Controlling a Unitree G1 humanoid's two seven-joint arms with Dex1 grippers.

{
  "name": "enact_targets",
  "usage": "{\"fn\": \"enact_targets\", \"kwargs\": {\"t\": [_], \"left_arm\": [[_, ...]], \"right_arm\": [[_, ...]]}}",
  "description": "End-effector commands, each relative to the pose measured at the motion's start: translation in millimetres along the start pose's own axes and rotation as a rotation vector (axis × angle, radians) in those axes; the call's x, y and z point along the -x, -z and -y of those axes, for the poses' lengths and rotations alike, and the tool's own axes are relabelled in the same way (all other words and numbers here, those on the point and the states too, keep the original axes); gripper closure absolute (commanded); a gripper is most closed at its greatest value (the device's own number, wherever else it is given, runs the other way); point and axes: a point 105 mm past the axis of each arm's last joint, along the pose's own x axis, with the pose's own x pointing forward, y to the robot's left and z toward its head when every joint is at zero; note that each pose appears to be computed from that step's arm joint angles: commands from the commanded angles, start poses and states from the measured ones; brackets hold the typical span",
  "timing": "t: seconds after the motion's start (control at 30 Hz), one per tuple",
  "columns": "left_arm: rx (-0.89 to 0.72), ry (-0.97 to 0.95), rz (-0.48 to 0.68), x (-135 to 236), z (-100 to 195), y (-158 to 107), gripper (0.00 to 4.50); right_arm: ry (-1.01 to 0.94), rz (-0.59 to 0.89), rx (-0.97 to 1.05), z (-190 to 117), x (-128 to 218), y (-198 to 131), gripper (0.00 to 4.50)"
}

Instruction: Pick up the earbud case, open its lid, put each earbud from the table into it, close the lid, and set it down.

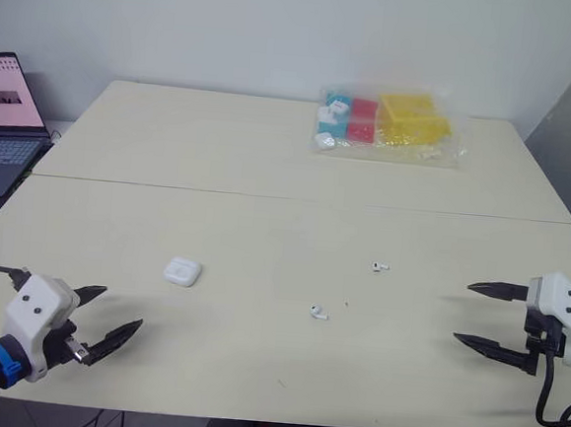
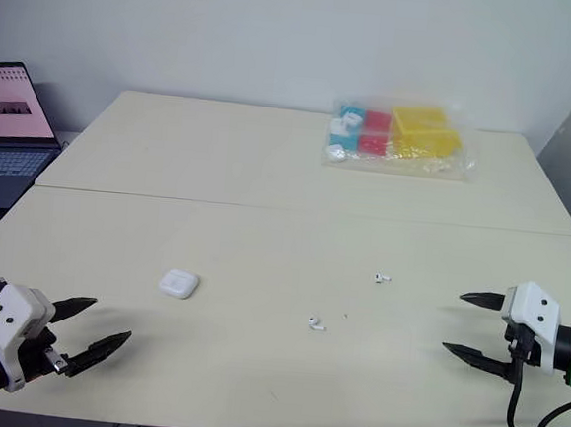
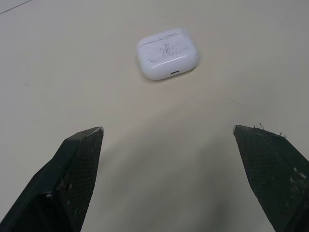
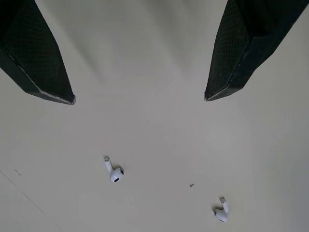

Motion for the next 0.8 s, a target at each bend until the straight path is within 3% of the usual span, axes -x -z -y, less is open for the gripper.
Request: {"fn": "enact_targets", "kwargs": {"t": [0.03,0.23,0.8], "left_arm": [[-0.006,-0.012,-0.006,4.9,-0.9,-3.6,0.00],[0.061,0.056,0.026,7.0,7.4,-5.6,0.00],[0.157,-0.001,0.035,6.6,-0.4,-4.3,0.00]], "right_arm": [[-0.004,0.006,0.039,1.2,-1.3,-9.5,0.02],[-0.017,0.013,0.047,-0.3,-7.5,-14.5,0.02],[-0.025,0.013,0.065,1.1,-11.7,-19.9,0.02]]}}
